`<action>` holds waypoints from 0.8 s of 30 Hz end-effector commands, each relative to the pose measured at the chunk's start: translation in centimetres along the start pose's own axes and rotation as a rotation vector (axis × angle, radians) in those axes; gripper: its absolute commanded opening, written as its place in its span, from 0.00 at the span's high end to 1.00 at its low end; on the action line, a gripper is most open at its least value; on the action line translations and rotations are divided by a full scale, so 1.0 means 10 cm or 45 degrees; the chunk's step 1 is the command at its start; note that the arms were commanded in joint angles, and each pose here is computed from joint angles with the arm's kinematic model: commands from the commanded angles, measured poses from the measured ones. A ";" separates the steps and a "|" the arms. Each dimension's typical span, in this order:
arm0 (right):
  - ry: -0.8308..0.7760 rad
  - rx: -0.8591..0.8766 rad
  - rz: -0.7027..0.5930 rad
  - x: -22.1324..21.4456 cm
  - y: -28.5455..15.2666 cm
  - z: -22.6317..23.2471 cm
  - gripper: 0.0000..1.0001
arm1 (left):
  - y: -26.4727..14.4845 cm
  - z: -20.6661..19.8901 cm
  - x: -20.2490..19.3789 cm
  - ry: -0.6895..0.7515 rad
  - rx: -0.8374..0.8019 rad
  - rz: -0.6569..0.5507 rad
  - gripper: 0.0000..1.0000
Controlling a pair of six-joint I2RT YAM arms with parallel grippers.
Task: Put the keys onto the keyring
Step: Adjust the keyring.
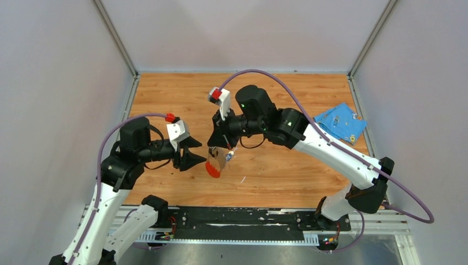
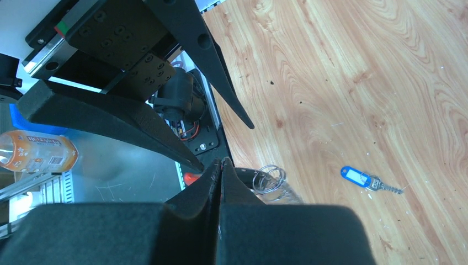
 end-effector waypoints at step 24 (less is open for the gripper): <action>-0.129 -0.111 -0.011 0.17 -0.04 0.11 1.00 | 0.15 -0.02 -0.23 -0.198 -0.096 0.087 0.26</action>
Point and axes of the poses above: each gripper's point midway between its finger pads, its own y axis out along the fingers, its own z axis along the line the jaws close on, x = y × z, the point moved 4 cm from there along -y, back along the fingers, and after that the axes turned 14 degrees about -y, right-handed, at the moved point
